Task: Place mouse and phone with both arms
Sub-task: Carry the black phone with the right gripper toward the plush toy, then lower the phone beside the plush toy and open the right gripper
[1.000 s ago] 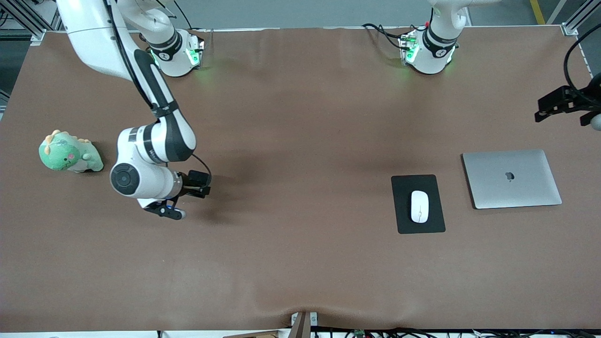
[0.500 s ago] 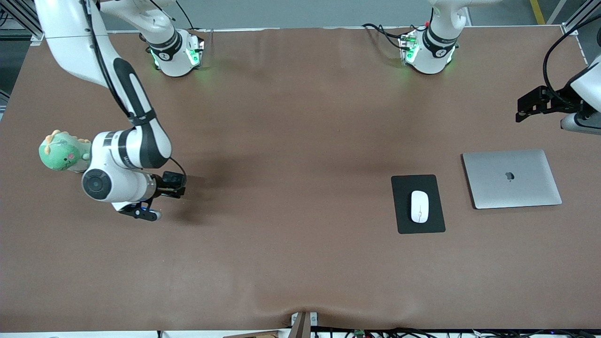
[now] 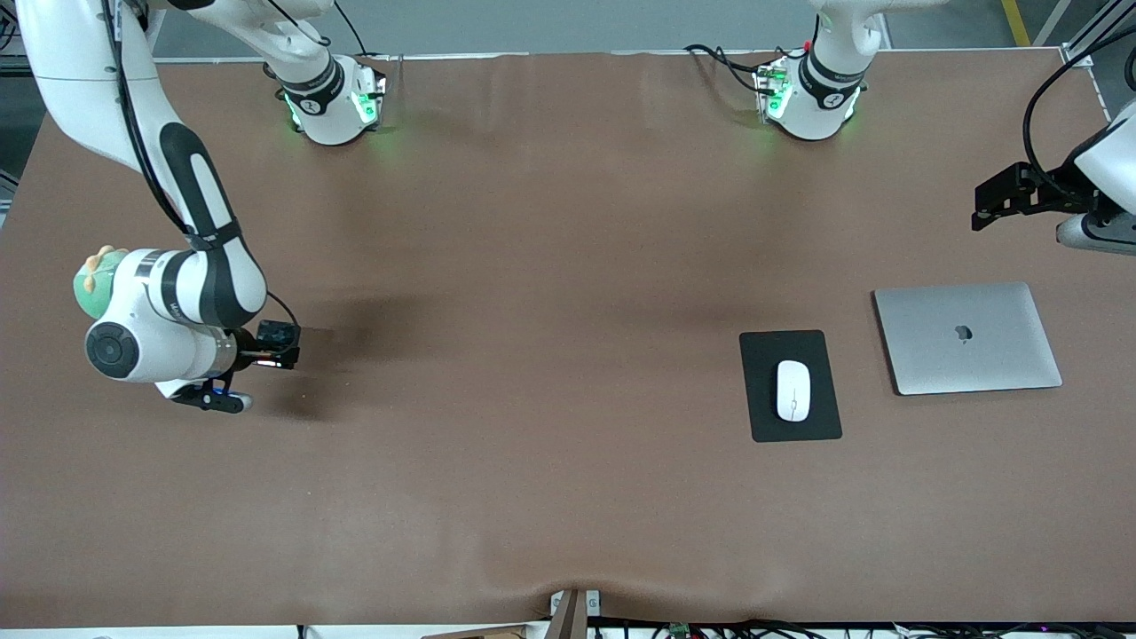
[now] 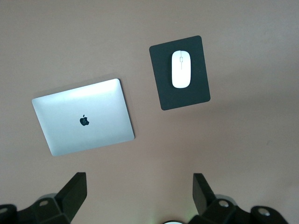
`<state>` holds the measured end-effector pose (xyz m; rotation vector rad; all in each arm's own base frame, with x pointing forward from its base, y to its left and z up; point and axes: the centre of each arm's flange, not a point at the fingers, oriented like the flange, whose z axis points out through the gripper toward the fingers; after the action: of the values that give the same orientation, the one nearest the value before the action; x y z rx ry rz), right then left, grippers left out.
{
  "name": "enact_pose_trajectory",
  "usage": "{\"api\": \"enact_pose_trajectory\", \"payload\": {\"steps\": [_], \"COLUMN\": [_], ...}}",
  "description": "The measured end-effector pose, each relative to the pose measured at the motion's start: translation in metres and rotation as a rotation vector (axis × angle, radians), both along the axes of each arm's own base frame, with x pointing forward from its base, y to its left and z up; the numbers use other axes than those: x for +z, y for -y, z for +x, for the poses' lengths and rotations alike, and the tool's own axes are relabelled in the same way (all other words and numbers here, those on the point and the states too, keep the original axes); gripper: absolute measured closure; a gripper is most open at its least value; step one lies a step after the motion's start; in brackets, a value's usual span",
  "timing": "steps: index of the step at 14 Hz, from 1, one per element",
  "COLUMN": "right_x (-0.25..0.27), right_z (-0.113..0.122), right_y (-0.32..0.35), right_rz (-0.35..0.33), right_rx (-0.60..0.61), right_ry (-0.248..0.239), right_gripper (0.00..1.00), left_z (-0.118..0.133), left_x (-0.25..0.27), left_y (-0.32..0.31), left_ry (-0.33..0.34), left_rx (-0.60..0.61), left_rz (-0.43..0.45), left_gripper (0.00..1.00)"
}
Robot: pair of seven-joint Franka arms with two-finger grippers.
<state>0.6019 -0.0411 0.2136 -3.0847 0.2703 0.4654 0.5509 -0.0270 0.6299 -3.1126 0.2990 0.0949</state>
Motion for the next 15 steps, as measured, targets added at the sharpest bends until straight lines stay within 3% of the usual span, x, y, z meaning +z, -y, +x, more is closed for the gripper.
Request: {"api": "enact_pose_trajectory", "payload": {"steps": [5, 11, 15], "right_x": [-0.019, -0.045, -0.045], "right_z": [-0.019, -0.039, -0.041], "right_y": [0.051, 0.052, 0.057], "right_rz": [0.022, 0.013, 0.016], "right_rx": [0.035, 0.044, 0.051], "right_ry": [0.024, 0.063, 0.068], "right_gripper": [0.2, 0.2, 0.2], "left_z": [-0.002, -0.001, -0.001], "left_x": [-0.002, -0.003, -0.003], "left_y": [-0.002, -0.002, -0.002], "left_ry": [-0.018, -0.022, -0.022], "left_rx": [0.004, 0.004, 0.003], "left_rz": [0.001, 0.001, 0.001], "left_gripper": [0.0, 0.0, 0.0]}}
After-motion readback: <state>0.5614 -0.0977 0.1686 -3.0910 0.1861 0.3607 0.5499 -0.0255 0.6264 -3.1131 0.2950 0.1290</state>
